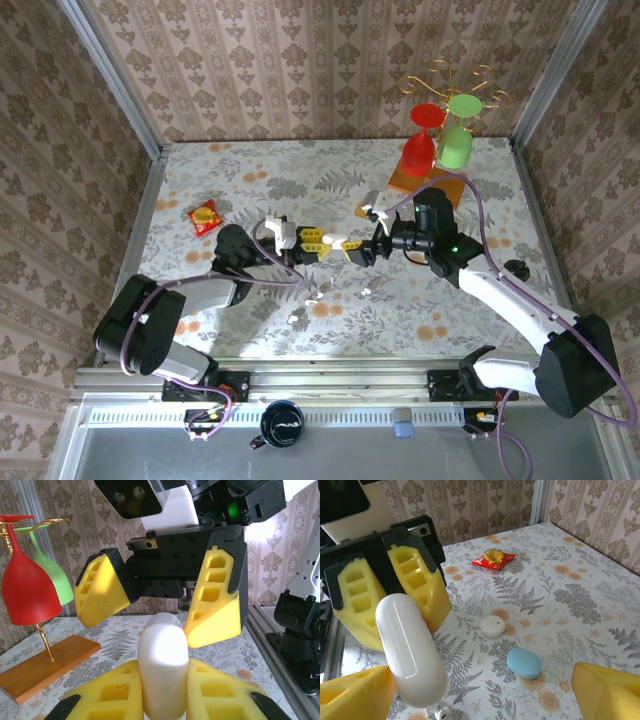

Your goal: Insert the wireless bluetooth earbuds into the charging case

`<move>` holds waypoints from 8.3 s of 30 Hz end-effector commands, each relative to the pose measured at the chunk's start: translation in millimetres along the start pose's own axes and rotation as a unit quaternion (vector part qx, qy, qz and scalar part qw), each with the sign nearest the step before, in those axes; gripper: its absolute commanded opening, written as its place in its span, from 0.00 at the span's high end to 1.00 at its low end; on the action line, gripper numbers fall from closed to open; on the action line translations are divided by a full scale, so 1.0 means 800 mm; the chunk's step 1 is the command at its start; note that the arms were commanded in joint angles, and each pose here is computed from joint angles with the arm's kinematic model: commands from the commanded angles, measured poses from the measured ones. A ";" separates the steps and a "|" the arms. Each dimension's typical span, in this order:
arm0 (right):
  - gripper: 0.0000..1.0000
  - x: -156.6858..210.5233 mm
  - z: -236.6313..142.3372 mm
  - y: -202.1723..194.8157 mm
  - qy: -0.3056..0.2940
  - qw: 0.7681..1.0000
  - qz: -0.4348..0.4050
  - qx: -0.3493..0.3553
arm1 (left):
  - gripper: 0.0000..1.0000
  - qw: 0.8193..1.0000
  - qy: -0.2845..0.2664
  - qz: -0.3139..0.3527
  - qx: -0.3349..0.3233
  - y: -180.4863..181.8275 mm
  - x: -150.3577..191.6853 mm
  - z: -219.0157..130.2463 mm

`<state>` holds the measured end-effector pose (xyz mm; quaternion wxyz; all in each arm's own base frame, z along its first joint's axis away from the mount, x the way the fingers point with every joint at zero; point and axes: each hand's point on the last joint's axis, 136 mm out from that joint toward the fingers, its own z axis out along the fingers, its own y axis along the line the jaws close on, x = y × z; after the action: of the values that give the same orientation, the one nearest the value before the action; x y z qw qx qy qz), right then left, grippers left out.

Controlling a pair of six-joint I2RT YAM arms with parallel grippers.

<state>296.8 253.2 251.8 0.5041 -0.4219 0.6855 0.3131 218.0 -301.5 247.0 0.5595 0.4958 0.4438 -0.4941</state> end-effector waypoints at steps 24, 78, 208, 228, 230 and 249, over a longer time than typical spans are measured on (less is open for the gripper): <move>0.17 0.004 0.030 0.037 0.036 0.996 -0.048 -0.064 | 1.00 0.999 -0.015 0.033 -0.006 -0.007 -0.020 -0.017; 0.85 0.003 0.009 0.049 0.101 0.986 -0.089 -0.103 | 0.48 0.998 0.059 -0.031 0.004 -0.005 0.042 -0.022; 0.48 0.204 0.311 0.162 0.380 0.844 0.320 -0.204 | 1.00 0.786 0.046 -0.056 -0.614 0.156 0.058 -0.338; 0.66 0.199 0.291 0.177 0.384 0.846 0.301 -0.216 | 1.00 0.789 0.042 -0.059 -0.611 0.155 0.058 -0.339; 0.66 0.202 0.289 0.177 0.388 0.847 0.296 -0.213 | 1.00 0.788 0.042 -0.059 -0.611 0.155 0.058 -0.339; 0.64 0.211 0.264 0.178 0.410 0.852 0.254 -0.203 | 1.00 0.788 0.040 -0.061 -0.611 0.156 0.058 -0.341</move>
<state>246.8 467.1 28.8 -0.0003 -0.4094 0.8261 0.3872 346.1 -35.5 181.3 0.6902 0.0404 0.7101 -0.1331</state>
